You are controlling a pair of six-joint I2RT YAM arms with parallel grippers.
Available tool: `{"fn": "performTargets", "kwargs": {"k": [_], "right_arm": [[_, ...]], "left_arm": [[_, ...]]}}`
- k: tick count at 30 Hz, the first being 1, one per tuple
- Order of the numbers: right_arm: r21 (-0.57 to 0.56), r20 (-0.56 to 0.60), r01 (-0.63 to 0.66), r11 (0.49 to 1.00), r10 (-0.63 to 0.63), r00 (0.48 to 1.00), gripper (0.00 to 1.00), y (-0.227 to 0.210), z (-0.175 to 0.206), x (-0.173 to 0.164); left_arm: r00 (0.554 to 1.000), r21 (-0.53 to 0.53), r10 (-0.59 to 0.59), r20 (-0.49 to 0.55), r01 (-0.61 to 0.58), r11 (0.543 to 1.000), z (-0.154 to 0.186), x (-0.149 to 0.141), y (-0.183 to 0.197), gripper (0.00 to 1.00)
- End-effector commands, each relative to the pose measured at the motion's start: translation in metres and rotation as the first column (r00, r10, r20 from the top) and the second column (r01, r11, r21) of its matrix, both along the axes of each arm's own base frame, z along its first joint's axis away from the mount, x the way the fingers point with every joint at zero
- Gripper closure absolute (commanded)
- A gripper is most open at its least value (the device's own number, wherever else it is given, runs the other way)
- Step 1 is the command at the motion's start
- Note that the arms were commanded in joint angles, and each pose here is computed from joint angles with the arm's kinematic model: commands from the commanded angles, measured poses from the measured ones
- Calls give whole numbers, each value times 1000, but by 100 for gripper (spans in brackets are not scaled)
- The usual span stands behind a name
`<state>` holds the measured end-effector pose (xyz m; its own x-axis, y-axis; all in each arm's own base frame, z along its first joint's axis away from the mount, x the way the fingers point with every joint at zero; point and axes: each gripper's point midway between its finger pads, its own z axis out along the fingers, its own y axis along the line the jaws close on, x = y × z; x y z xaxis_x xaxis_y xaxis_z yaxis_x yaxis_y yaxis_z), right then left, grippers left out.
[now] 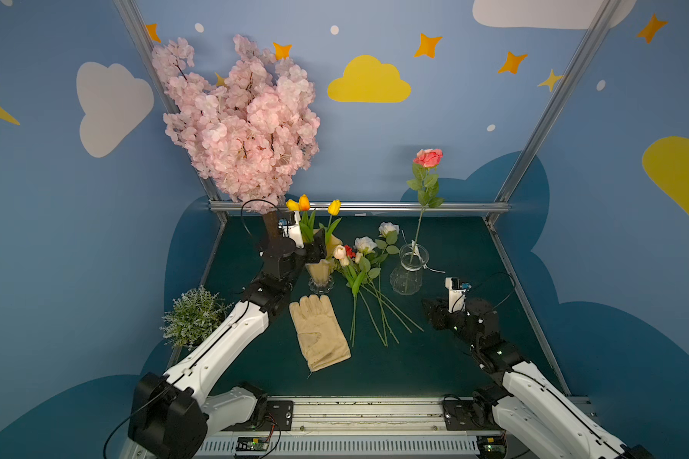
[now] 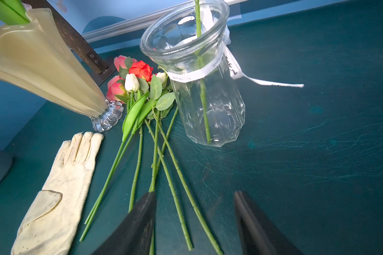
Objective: Arrange the flowers in different vases according to their variety
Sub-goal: Insert the flower into the vase, then pick up the flower at the center of the board.
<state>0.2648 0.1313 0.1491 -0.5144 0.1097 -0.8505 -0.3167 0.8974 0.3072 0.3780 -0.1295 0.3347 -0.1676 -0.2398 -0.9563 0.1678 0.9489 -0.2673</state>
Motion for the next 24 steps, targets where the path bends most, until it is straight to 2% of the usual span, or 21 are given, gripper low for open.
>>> {"fn": "performTargets", "kwargs": {"k": [1,7,12,19,22,24], "right_arm": [[17,24,-23,1000,22,999,39,5,8,1],[35,27,-114,993,113,993,38,19,13,-4],[63,11,-193,979,193,981,34,34,13,-7],[78,-42,-289,954,293,955,20,56,4,-10],[58,-68,-319,946,322,944,9,67,-3,-11],[32,-86,-343,939,345,935,8,76,-9,-12]], "left_arm": [[998,-50,-14,-60,11,999,8,-33,10,13],[988,-141,-62,-142,42,989,-15,-84,21,0],[971,-214,-88,-221,40,976,-57,-107,24,0],[949,-275,-88,-304,1,962,-110,-114,25,0],[946,-290,-85,-314,-11,957,-125,-112,24,0],[945,-297,-86,-314,-12,955,-133,-108,22,0]]}}
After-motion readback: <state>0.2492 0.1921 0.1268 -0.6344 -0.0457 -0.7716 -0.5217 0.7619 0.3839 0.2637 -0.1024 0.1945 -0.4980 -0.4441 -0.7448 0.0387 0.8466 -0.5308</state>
